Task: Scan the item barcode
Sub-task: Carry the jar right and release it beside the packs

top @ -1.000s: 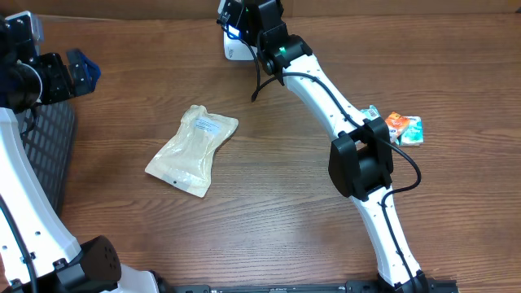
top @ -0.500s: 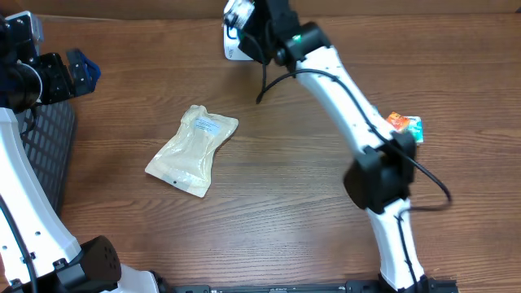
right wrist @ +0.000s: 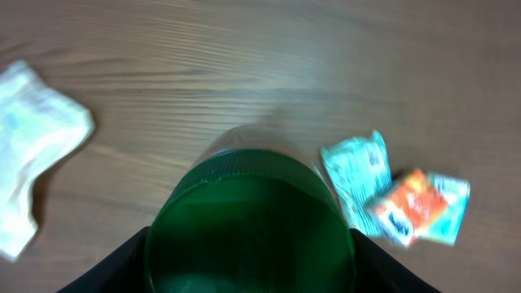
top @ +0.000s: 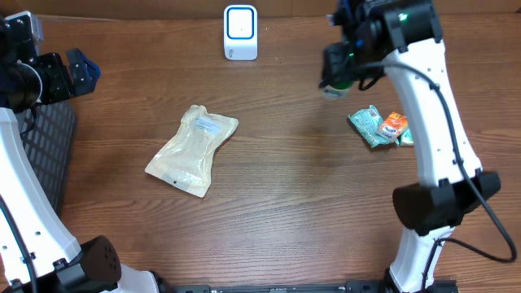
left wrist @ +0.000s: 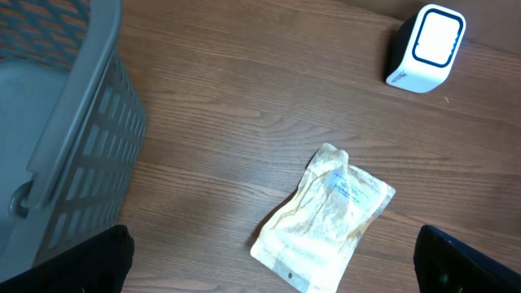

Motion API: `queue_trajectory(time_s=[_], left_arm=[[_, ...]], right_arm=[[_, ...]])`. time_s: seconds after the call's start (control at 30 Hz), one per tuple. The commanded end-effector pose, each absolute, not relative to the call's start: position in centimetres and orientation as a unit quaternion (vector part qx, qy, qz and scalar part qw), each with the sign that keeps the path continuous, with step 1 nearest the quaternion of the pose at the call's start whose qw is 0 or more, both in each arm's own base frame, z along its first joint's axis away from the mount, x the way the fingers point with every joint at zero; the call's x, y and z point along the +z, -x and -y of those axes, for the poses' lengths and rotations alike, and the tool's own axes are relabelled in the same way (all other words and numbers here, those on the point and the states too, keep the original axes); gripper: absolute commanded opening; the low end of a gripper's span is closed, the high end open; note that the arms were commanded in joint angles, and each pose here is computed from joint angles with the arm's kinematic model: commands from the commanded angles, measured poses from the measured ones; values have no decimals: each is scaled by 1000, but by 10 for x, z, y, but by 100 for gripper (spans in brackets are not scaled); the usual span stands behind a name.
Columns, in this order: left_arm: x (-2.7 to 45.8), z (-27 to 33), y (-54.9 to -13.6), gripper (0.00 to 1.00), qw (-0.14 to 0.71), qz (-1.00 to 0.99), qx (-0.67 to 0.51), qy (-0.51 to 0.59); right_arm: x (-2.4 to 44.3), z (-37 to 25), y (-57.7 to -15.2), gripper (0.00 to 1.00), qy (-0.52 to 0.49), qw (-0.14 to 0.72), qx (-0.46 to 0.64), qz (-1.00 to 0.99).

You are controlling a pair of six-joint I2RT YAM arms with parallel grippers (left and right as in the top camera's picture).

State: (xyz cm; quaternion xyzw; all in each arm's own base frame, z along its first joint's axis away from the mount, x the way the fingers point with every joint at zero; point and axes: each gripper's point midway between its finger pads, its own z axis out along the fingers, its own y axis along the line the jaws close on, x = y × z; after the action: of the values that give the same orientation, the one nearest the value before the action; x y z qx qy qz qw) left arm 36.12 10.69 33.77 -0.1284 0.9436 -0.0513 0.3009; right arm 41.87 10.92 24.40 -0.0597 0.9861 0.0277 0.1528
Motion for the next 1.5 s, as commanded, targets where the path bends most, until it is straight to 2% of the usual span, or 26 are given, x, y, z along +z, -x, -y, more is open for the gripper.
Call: queue_trajectory(time_s=[0.0,0.27,0.47,0.83,0.97,1.2,1.33,1.47], left_arm=[[337,-105,-363,100,301,-945,-49,120],[337,-105,-363,100,301,-945,-49,120],[337,-105,-363,100,301,-945,-49,120],[337,-105,-363,100,301,-945,-49,120],[337,-105,-363,100,301,-945,-49,120],[337,-105,-363,100,301,-945,-49,120],[337,-105,-363,100,301,-945,-49,120],[337,-105,-363,100,301,-945,-49,120]], right_arm=[[218,-72,-430,34,-43,124,25,-991],[148,-11,-453,34,-115,109,14,-987],[112,20,-471,35,-147,139,11,-979],[108,34,-490,36,-158,181,7,-971],[99,35,-487,40,-159,177,2,-971],[79,34,-475,41,-165,154,1,-974],[75,34,-474,57,-170,152,2,-974],[85,34,-480,82,-169,164,5,-972]])
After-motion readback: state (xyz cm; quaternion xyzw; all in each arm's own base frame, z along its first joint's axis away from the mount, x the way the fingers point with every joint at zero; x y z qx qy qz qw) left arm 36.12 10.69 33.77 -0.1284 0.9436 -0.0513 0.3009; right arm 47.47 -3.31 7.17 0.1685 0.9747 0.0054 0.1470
